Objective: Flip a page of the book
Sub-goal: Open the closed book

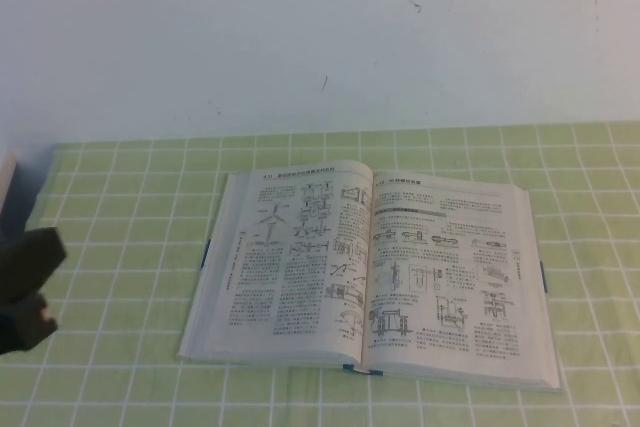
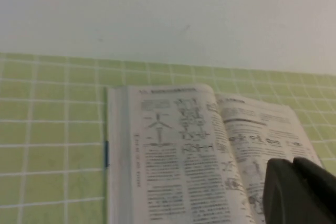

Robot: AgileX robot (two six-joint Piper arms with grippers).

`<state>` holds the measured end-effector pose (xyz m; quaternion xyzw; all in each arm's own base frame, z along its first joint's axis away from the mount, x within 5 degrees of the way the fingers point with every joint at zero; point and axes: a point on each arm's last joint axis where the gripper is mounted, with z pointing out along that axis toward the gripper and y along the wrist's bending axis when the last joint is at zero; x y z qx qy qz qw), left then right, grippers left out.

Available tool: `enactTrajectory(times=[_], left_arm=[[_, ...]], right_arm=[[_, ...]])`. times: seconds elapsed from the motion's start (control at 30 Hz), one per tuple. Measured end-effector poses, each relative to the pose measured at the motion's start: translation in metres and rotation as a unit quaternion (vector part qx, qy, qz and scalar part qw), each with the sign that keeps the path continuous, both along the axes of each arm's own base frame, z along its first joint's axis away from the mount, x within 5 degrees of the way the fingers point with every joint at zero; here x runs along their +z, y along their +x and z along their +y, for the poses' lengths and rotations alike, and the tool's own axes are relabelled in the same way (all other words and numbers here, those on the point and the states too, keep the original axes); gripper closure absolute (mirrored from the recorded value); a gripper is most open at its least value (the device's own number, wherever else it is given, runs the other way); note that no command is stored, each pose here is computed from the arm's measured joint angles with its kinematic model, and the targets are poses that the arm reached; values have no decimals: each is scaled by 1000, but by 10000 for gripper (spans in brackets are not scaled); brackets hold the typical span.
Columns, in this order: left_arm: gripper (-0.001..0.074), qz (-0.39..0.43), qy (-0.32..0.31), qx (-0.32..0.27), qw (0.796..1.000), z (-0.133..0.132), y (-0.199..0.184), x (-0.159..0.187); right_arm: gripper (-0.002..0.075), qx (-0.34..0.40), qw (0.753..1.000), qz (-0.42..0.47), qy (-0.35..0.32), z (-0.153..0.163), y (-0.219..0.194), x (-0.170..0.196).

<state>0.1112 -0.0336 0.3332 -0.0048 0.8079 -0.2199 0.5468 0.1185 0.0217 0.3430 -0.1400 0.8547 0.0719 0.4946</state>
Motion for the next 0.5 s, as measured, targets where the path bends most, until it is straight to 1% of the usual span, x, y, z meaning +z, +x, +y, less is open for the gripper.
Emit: enactTrajectory(times=[0.07,0.13,0.2,0.37,0.43,0.5], left_arm=[[738,9,-19,-37,999,-8,18,-1],[738,14,-29,-68,997,-15,37,-4],[738,6,-16,-95,995,-19,58,-5],[738,34,-10,-121,992,-30,113,-13],[738,48,-2,-138,989,-40,136,-19],[738,60,8,-163,985,-56,154,-26]], right_arm=[[729,28,999,18,21,5,16,-5],[729,59,997,36,24,9,31,-12],[729,85,994,57,29,12,46,-18],[727,127,985,116,15,13,95,-43],[718,134,982,133,12,12,112,-50],[692,141,979,148,10,13,128,-56]])
